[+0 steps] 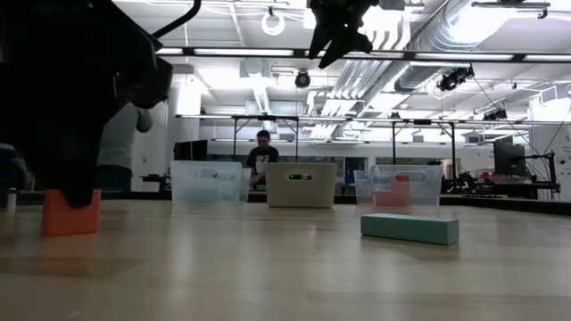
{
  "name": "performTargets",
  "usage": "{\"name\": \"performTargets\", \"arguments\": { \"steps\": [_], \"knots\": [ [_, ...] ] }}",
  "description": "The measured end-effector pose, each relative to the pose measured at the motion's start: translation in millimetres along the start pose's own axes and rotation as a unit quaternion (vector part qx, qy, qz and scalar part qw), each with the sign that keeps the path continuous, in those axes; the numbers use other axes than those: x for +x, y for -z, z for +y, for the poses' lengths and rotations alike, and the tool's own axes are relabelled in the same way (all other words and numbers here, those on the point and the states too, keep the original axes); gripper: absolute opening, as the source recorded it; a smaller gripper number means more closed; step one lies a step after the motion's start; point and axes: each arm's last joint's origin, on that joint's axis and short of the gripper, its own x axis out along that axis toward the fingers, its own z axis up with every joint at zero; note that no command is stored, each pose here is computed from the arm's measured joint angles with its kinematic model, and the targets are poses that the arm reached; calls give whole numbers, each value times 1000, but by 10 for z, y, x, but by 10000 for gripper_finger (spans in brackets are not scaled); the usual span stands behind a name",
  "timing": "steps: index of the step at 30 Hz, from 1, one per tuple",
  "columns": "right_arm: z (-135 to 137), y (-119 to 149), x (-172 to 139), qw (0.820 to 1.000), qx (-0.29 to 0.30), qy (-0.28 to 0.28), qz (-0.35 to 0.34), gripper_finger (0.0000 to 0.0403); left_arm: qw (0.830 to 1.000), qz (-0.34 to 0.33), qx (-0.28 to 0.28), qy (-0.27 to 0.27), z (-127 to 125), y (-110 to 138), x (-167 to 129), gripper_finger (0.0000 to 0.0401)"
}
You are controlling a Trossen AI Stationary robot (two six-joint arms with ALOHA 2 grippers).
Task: Sort & place blocks by color
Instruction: Put the orange block into the right transparent bin
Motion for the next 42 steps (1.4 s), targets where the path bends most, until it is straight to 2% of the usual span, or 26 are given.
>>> {"name": "performTargets", "arguments": {
  "steps": [6, 12, 17, 24, 29, 32, 34, 36, 38, 40, 42],
  "knots": [
    [0, 0, 0, 1000, -2, 0, 0, 165, 1000, 3, 19, 2, -2, -1, -9, 82],
    [0, 0, 0, 1000, -2, -3, 1, 165, 999, -6, 29, 25, -10, -18, -112, 78],
    [13, 5, -10, 1000, -2, -26, 8, 165, 997, -26, 42, 67, 5, -123, -307, 78],
    [28, 18, -130, 998, -1, -59, 7, 165, 981, -100, 58, 155, 71, -458, -697, 78],
    [18, 34, -351, 997, 11, -81, -9, 165, 957, -172, 77, 221, 174, -773, -998, 78],
    [17, 43, -519, 994, 23, -101, -27, 165, 939, -211, 90, 257, 275, -955, -1182, 78],
    [15, 61, -667, 992, 29, -115, -42, 165, 919, -240, 99, 296, 302, -1080, -1307, 78],
    [34, 73, -807, 988, 34, -136, -61, 165, 910, -251, 107, 311, 414, -1176, -1400, 78],
    [33, 104, -937, 986, 41, -147, -70, 165, 887, -280, 114, 350, 445, -1290, -1517, 78],
    [56, 127, -1059, 982, 47, -162, -86, 165, 876, -290, 119, 367, 541, -1378, -1585, 78],
    [76, 163, -1151, 979, 55, -173, -90, 165, 851, -314, 125, 403, 567, -1470, -1684, 78]
  ]
}}
